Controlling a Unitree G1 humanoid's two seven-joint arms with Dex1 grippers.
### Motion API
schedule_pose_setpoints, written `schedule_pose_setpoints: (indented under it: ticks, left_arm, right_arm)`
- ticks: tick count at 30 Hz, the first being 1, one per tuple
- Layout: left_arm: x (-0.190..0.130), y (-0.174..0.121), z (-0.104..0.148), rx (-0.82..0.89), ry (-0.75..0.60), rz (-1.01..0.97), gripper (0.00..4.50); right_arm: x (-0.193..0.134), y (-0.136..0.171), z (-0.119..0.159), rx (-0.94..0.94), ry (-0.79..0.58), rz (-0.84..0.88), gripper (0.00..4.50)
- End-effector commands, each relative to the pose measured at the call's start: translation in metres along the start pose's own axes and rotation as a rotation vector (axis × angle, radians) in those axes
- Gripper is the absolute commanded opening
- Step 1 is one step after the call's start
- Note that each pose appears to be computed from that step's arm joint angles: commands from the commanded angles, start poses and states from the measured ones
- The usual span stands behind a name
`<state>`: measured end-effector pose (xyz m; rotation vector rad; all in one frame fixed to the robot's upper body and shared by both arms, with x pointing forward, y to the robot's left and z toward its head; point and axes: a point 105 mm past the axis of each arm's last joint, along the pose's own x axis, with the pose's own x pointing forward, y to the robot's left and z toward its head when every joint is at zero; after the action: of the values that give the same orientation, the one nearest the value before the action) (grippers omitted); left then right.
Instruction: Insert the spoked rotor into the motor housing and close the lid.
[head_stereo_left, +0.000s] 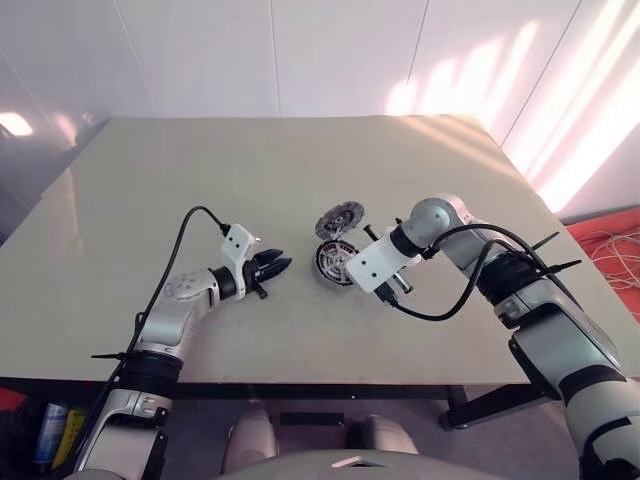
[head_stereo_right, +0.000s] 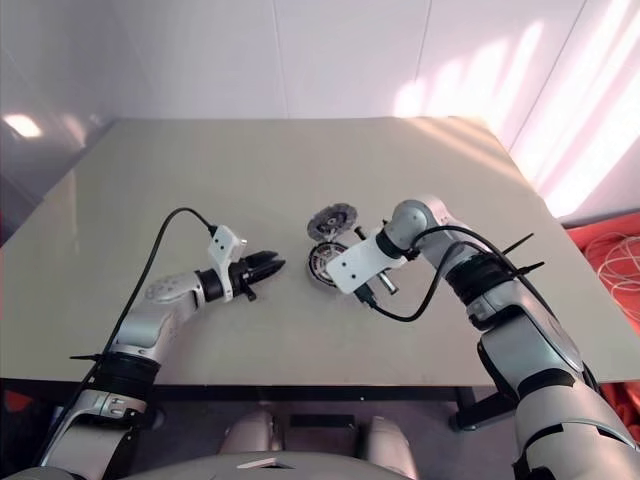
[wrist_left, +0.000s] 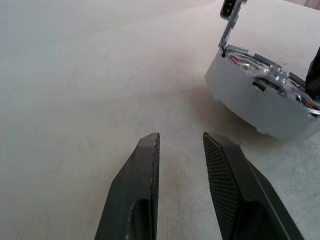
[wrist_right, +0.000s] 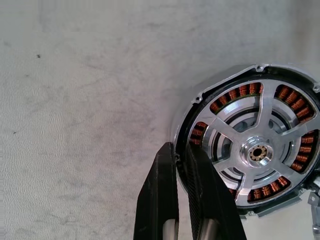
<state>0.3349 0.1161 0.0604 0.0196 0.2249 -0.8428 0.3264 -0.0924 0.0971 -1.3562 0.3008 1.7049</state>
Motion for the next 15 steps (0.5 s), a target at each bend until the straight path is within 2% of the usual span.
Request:
schedule_pose_setpoints:
  ticks: [1, 5, 10, 15]
  left_arm:
    - [-0.002, 0.001, 0.013, 0.021, -0.041, 0.01, 1.49]
    - [-0.004, 0.002, 0.013, 0.018, -0.044, 0.018, 1.49]
    - [-0.008, 0.002, 0.012, 0.011, -0.045, 0.034, 1.49]
    - [-0.012, 0.004, 0.012, 0.006, -0.049, 0.058, 1.49]
  right_arm:
    - [-0.028, 0.002, 0.014, 0.124, -0.026, -0.004, 0.01]
    - [-0.041, 0.025, 0.019, 0.332, -0.01, 0.089, 0.01]
    - [-0.05, 0.022, 0.034, 0.624, -0.069, 0.14, 0.01]
    - [-0.046, -0.015, 0.061, 1.159, -0.18, 0.131, 0.01]
